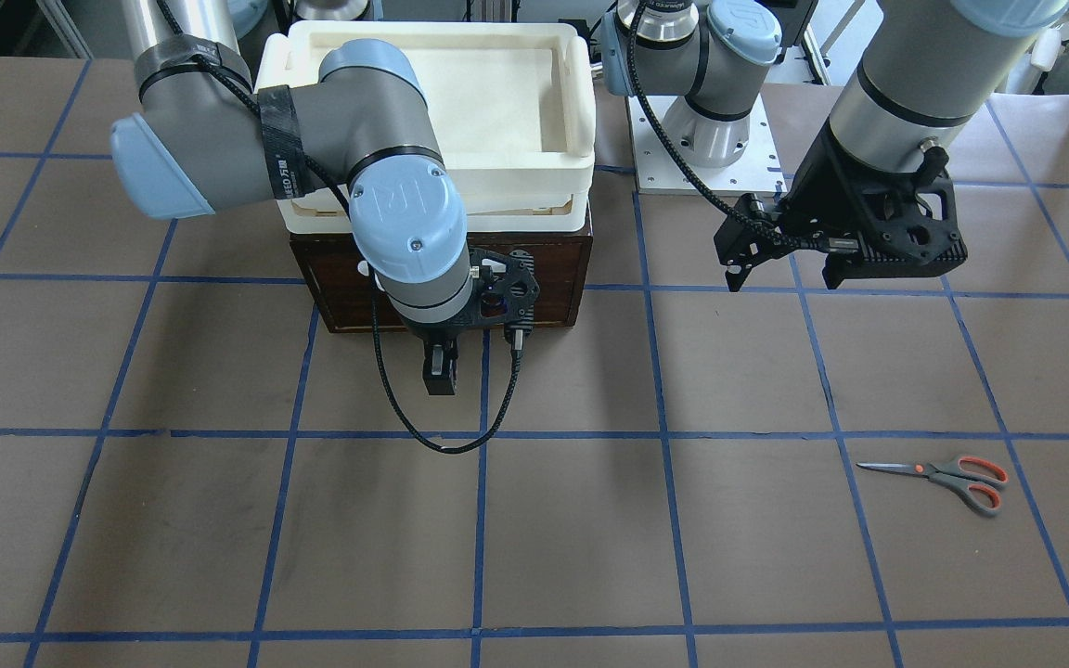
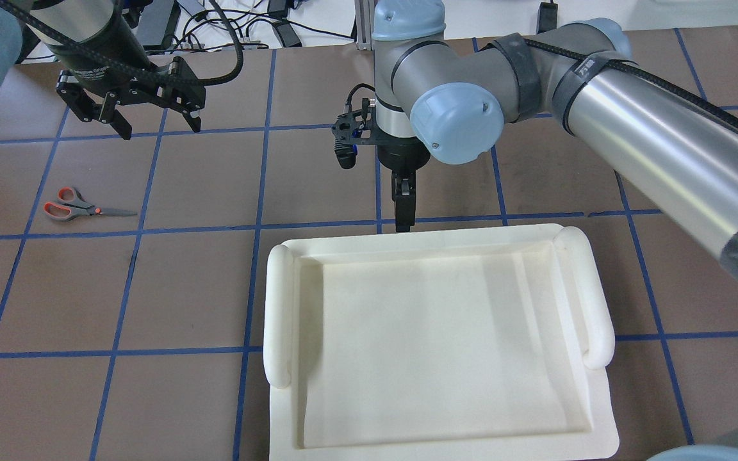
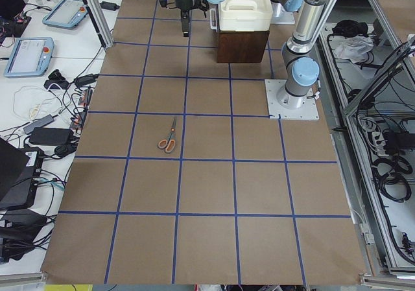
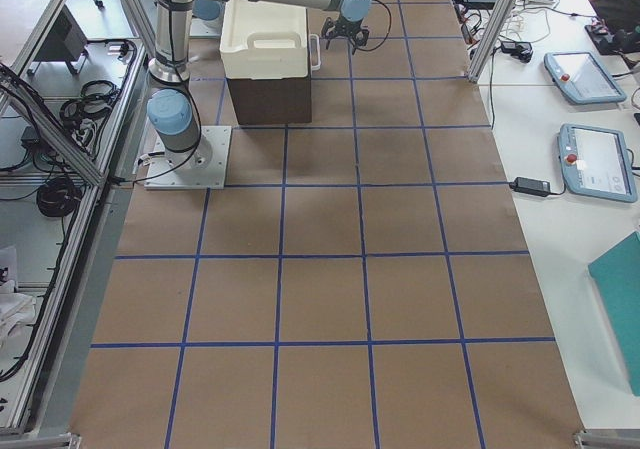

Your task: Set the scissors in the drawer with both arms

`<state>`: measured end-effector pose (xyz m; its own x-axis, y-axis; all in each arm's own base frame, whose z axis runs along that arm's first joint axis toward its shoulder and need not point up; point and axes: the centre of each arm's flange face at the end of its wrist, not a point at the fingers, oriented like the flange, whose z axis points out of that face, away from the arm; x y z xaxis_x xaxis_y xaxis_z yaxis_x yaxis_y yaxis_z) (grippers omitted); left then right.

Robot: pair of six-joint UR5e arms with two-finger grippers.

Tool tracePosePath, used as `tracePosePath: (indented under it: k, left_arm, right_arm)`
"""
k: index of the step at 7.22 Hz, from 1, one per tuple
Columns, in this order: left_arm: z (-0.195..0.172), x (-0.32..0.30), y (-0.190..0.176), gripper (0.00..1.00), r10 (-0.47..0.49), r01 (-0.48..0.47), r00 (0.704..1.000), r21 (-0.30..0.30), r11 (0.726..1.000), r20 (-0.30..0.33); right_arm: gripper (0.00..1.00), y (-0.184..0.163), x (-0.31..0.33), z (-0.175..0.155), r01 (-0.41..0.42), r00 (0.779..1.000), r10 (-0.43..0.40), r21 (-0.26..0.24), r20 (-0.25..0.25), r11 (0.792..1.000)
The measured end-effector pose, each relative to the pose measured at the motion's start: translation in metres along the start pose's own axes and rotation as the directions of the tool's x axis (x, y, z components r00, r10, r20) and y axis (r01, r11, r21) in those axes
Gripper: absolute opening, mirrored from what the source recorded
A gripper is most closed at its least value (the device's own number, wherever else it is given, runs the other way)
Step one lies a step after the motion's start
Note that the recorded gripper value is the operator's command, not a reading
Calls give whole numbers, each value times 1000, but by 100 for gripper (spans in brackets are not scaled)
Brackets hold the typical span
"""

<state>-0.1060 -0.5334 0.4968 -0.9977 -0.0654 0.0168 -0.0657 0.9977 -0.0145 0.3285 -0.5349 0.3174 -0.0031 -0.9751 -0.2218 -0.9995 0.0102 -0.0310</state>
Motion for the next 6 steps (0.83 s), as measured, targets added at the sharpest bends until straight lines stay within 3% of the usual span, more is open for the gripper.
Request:
tracePosePath:
  k: [3,6]
  left_arm:
    - [-11,2,7,100,3,-3,1000,21,1000,-9]
    - [-12,-1,7,100,4,-4,1000,23,1000,-9]
  right_arm:
    - [100,9,-13,-2,95,991,-94,-7,91,995]
    - [100,12,-14,1,70,992,-68,-21,109,997]
